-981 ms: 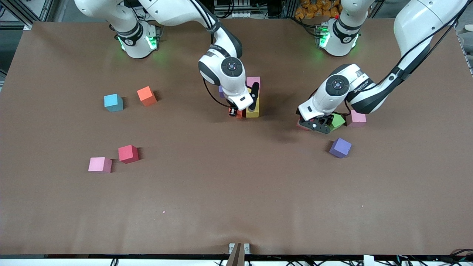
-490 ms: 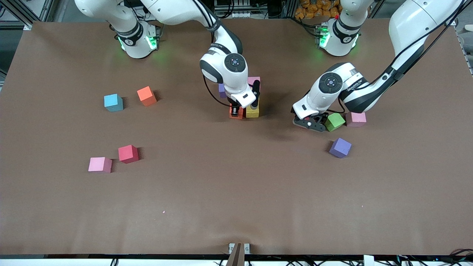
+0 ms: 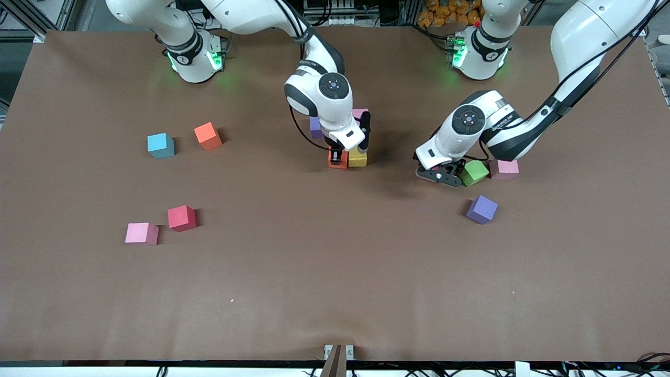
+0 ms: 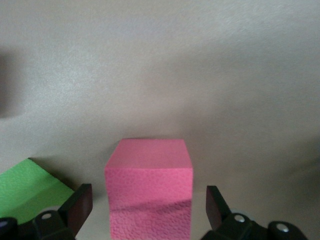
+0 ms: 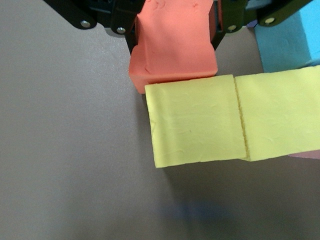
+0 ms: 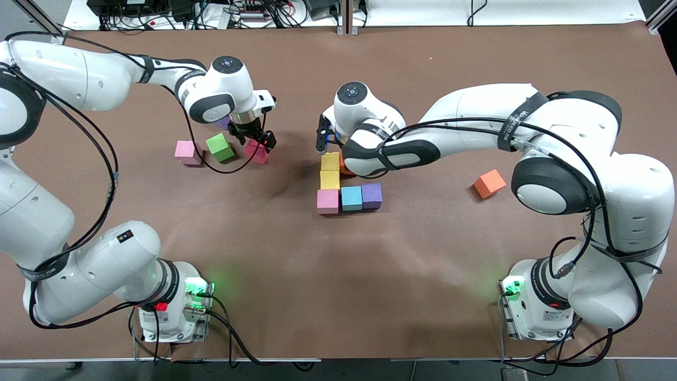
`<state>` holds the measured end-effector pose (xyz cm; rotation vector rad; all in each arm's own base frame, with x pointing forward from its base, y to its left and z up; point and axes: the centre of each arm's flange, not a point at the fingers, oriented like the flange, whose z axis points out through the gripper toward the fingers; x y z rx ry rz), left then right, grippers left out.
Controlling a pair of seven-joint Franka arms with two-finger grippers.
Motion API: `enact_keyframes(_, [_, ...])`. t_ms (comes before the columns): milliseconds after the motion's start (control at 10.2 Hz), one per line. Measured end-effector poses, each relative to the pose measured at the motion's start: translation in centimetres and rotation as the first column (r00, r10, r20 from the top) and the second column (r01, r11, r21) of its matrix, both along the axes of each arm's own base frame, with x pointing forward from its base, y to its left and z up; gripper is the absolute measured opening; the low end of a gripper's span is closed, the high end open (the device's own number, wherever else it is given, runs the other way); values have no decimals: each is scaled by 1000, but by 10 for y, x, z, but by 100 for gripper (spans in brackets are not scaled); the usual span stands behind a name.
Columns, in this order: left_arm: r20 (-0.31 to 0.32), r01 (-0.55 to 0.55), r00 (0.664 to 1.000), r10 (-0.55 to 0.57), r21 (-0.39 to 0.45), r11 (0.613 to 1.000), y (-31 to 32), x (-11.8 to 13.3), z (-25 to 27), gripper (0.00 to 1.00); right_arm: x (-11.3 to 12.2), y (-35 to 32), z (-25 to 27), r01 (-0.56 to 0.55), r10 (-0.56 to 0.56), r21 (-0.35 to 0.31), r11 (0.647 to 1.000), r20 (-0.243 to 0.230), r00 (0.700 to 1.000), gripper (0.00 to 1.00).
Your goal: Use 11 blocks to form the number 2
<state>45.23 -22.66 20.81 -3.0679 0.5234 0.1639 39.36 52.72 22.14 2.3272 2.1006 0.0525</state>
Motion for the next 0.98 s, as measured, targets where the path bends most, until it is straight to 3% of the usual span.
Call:
enact_keyframes(98, [-7, -1, 1000, 1, 4, 1000, 1, -1, -4, 99, 0, 0, 0, -1, 1, 2, 1000, 2, 1000, 56])
enact_keyframes(294, [-11, 6, 1000, -6, 5, 1000, -2, -3, -6, 86, -1, 1, -4, -4, 4, 0, 1000, 0, 1000, 56])
enact_keyframes(490, [-8, 6, 1000, -6, 4, 1000, -3, -2, -5, 59, -2, 2, -7, -17, 17, 0, 1000, 0, 1000, 56])
enact_keyframes(981, [39, -7, 999, 8, -11, 1000, -10, 13, 14, 55, -8, 6, -7, -37, 37, -1, 999, 1, 999, 56])
